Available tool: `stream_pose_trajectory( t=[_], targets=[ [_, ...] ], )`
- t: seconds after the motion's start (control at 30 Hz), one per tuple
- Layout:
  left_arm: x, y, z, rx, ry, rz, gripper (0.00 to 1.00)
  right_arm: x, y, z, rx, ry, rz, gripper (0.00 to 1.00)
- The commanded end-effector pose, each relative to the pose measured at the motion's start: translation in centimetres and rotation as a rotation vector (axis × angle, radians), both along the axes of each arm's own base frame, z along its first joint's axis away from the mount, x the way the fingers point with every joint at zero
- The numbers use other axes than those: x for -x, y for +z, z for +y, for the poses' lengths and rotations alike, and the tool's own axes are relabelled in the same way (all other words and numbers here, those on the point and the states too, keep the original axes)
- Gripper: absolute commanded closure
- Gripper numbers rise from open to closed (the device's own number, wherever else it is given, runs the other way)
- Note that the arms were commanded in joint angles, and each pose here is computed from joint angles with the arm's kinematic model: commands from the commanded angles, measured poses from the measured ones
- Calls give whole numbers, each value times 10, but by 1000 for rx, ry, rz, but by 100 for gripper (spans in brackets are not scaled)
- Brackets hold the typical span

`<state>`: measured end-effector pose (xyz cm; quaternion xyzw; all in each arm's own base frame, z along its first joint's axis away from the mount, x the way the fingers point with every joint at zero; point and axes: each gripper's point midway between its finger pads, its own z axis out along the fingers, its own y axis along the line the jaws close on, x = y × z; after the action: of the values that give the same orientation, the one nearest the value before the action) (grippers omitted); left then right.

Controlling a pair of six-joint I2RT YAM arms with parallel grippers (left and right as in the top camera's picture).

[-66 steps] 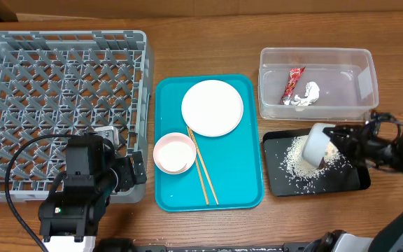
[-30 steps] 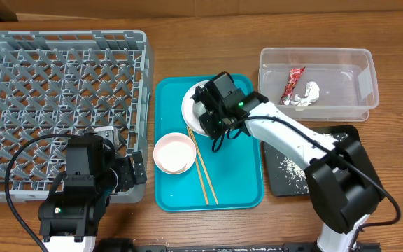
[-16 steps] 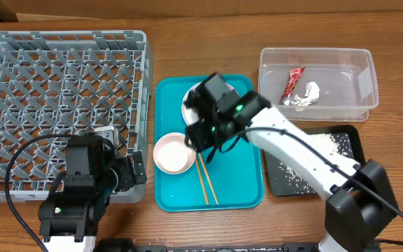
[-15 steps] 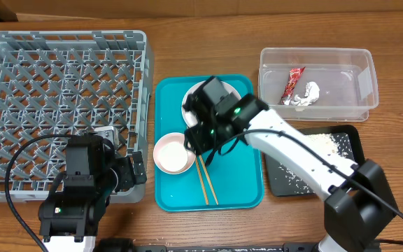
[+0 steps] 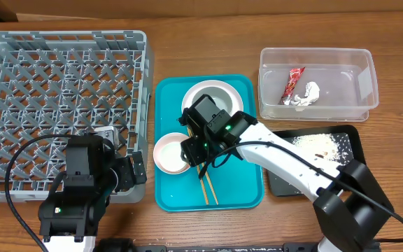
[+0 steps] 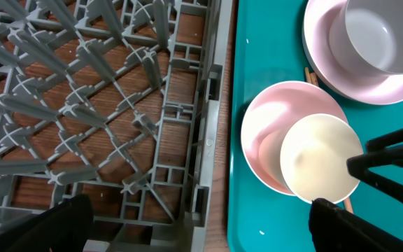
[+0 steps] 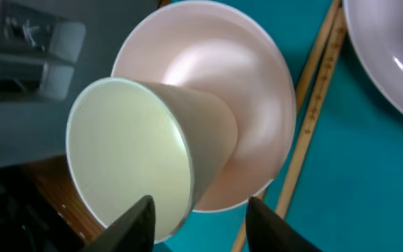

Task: Sort waste into correct bins and load items into the dishwasher
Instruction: 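Grasp the white cup with the left gripper and lift it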

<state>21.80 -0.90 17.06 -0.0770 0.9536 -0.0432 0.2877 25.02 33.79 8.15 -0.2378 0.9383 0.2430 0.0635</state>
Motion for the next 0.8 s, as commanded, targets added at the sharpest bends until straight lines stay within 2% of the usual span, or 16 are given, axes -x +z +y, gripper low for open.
stream_pose_trajectory(
  t=[0.0,0.13,0.23,0.3,0.5,0.6,0.77],
  targets=[
    [-2,9,-4,22,-1,-22,0,2,-19,-1,36,-24,36,66],
    [-2,9,-4,23,-1,-23,0,-2,-17,2,20,-43,29,78],
    [-2,9,-4,23,-1,-23,0,-10,-12,-2,16,-64,28,94],
    [-2,9,-4,23,-1,-23,0,-23,3,-9,11,-96,22,96],
    [-3,10,-10,51,-20,-25,0,-80,92,-54,-97,-261,-98,96],
    [-10,22,-42,204,-135,-81,0,-93,117,-89,-136,-343,-110,96],
    [-28,64,-101,474,-411,-225,0,-59,138,-77,-374,-217,126,96]
  ],
)
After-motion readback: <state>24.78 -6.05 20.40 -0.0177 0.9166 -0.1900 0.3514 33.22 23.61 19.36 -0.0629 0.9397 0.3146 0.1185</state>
